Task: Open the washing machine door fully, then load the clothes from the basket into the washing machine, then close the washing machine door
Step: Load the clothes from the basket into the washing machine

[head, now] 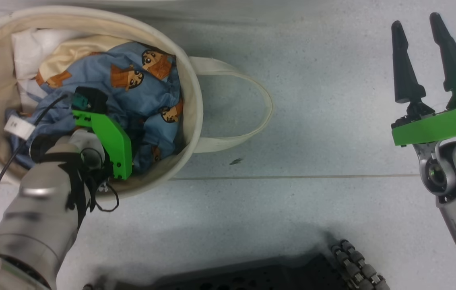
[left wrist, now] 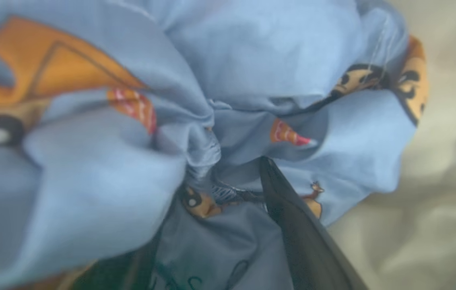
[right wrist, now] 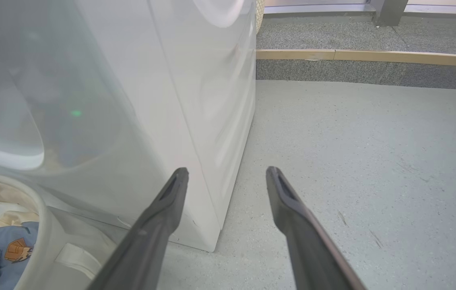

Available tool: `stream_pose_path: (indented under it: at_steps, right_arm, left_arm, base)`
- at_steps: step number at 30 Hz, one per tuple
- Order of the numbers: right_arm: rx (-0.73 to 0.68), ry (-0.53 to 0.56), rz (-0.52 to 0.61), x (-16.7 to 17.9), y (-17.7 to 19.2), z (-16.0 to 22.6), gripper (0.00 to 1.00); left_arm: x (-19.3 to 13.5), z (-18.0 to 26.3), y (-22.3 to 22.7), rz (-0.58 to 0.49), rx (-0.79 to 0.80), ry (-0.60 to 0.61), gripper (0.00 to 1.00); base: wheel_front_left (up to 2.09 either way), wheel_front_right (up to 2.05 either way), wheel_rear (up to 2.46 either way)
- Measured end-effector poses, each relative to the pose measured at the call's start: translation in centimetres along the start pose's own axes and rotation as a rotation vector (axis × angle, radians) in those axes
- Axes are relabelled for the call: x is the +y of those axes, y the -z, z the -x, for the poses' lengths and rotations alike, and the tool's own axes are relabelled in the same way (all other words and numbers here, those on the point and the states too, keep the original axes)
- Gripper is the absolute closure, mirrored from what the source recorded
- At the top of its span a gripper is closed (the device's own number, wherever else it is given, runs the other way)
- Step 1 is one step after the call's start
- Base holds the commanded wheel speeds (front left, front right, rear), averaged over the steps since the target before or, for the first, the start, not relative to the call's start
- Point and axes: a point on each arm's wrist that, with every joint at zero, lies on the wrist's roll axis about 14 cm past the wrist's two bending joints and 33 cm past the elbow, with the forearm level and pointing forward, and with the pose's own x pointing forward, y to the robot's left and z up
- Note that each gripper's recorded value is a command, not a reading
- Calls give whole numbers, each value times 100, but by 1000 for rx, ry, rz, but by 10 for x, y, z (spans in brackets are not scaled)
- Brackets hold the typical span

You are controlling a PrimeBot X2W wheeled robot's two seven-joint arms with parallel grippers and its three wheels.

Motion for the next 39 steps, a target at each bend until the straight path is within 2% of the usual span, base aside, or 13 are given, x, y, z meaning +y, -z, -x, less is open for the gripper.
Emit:
stream_pose_path:
  at_steps: [3,4,5,12,19,29,39]
  right_arm:
    - [0,9,0,-3,1,0,0]
    - [-1,12,1,-4,1,0,0]
    - [-4,13,4,-5,1,0,0]
    - [-7,13,4,-5,1,-2,0]
    - [-48,-2,-8,6,-15,-4,0]
    - [-122,-19,-30,26,-55,4,0]
    - [-159,-11,-83,44,-82,38,0]
  left_arm:
    - [-1,-4,-4,-17,-4,2,2]
    - [-1,-5,-7,-21,-21,2,73]
    - [-2,-6,-10,-25,-38,3,100]
    - [-1,-6,-14,-30,-57,0,100]
    - [-11,12,-42,0,-203,18,100]
    - [-25,63,-49,61,-411,46,100]
    - [-30,135,-66,73,-643,48,100]
  base:
    - [0,0,0]
    - [0,0,0]
    - [0,0,0]
    - [0,0,0]
    - [0,0,0]
    - [0,0,0]
    - [0,0,0]
